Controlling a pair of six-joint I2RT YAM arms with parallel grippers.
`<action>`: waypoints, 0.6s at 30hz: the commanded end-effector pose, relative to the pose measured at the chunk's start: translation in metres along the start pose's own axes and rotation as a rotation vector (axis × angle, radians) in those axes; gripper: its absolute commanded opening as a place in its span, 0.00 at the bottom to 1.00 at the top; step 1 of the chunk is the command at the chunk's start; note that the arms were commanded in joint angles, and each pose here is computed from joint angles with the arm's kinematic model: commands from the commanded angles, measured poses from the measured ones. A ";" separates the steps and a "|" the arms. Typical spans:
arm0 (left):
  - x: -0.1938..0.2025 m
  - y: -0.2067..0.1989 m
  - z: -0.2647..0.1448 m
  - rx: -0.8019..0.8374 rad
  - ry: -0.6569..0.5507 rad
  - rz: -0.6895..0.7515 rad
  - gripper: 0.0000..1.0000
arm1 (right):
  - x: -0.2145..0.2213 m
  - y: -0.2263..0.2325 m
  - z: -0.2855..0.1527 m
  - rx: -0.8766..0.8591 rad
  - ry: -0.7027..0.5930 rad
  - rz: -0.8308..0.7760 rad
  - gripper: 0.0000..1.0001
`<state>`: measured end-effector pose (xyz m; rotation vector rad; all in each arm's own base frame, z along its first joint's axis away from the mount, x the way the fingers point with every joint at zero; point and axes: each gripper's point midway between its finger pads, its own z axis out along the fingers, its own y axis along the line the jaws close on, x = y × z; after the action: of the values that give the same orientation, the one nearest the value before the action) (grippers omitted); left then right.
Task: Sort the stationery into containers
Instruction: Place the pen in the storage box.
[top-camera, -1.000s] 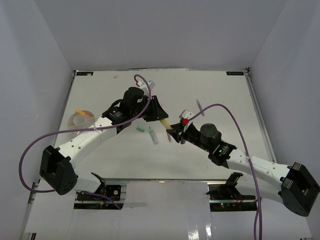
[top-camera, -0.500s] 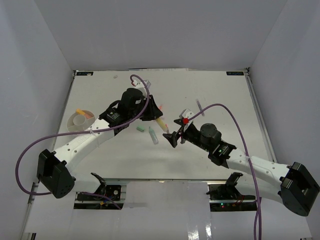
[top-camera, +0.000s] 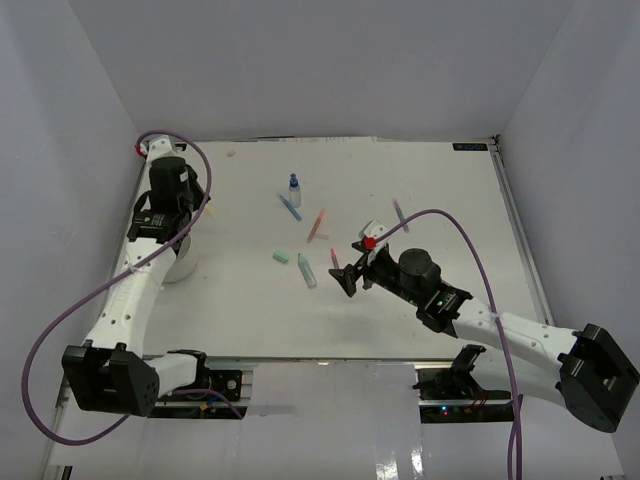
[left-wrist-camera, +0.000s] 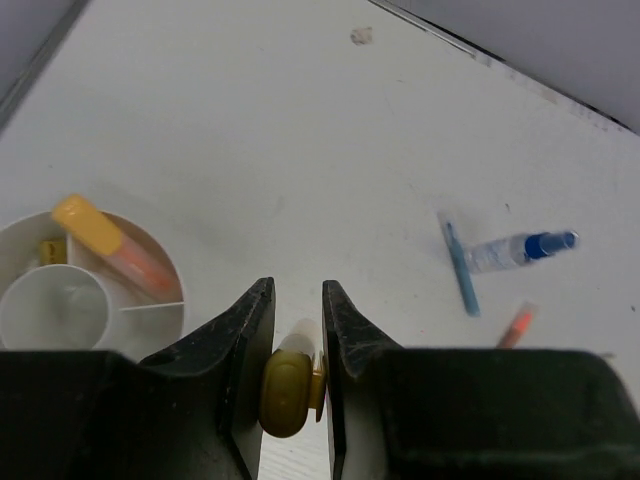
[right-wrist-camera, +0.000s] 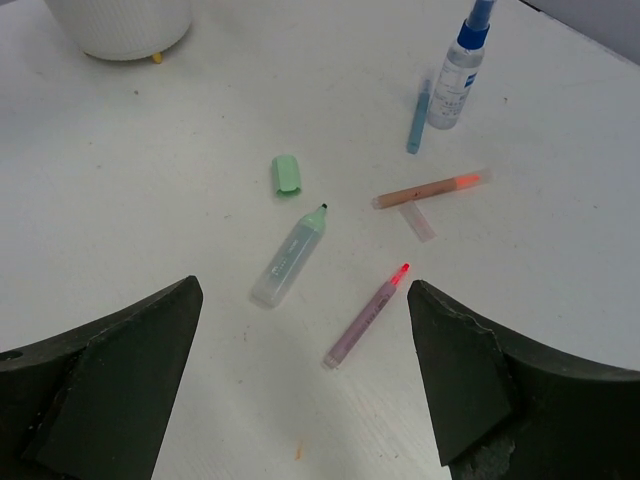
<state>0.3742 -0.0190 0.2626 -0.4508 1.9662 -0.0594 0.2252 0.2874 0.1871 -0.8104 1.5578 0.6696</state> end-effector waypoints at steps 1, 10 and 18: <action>-0.017 0.044 0.010 -0.093 -0.044 0.001 0.14 | 0.002 -0.003 0.000 0.017 -0.008 -0.012 0.90; -0.011 0.104 0.045 -0.216 -0.030 -0.082 0.12 | 0.014 -0.009 -0.006 0.034 0.015 -0.032 0.90; 0.007 0.124 0.063 -0.242 0.000 -0.114 0.12 | 0.021 -0.014 -0.008 0.052 0.026 -0.029 0.90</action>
<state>0.3870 0.0998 0.1963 -0.7177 1.9912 0.1303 0.2255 0.2715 0.1560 -0.8332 1.6194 0.6103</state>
